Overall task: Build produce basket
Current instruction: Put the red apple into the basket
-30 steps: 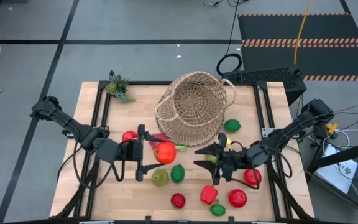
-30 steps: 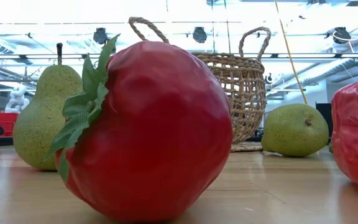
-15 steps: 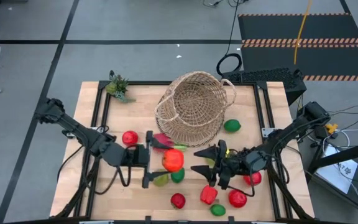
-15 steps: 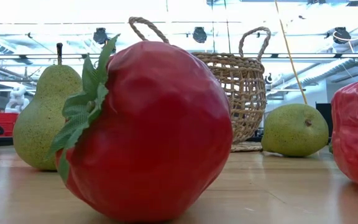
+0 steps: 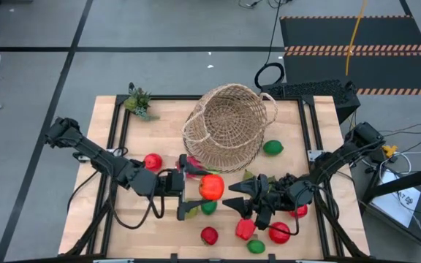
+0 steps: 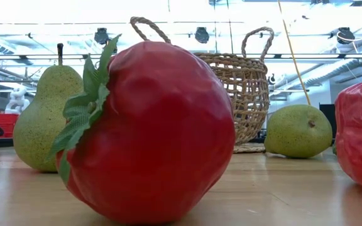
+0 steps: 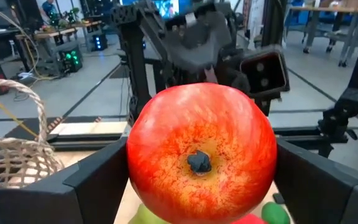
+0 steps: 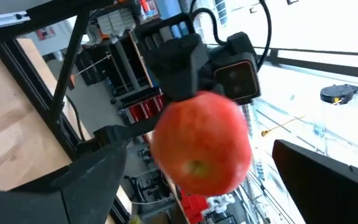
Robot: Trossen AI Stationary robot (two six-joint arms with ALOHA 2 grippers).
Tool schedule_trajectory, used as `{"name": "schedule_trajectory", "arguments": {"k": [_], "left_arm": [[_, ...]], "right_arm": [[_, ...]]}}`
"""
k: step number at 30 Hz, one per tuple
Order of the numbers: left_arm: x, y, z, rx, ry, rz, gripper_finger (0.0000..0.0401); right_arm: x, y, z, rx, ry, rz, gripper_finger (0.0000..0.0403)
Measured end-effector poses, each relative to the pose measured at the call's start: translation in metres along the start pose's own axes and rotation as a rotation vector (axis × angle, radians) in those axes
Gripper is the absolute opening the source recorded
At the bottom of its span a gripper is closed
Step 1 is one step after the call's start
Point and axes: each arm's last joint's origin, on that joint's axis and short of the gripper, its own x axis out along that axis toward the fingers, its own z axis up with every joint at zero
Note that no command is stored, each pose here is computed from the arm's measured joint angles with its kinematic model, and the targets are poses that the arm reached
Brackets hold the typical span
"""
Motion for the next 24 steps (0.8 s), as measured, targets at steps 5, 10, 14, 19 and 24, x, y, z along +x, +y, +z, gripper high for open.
{"name": "schedule_trajectory", "arguments": {"k": [5, 10, 14, 19, 24], "left_arm": [[0.006, 0.000, -0.002, -0.020, -0.017, -0.019, 0.0356], [0.011, 0.001, -0.002, -0.044, -0.047, -0.031, 0.0356], [0.015, 0.001, -0.004, -0.053, -0.052, -0.024, 0.0356], [0.019, 0.001, -0.003, -0.073, -0.084, -0.028, 0.0356], [0.031, -0.001, -0.011, -0.087, -0.106, -0.055, 0.0356]], "right_arm": [[0.000, -0.001, 0.000, 0.008, -0.005, -0.012, 0.0400], [0.000, -0.001, 0.000, 0.008, -0.003, -0.011, 0.0400], [0.000, -0.004, 0.001, 0.009, -0.003, -0.038, 0.0400], [0.001, -0.005, 0.000, 0.007, -0.004, -0.045, 0.0400], [0.003, -0.005, -0.003, -0.001, 0.007, -0.039, 0.0400]]}}
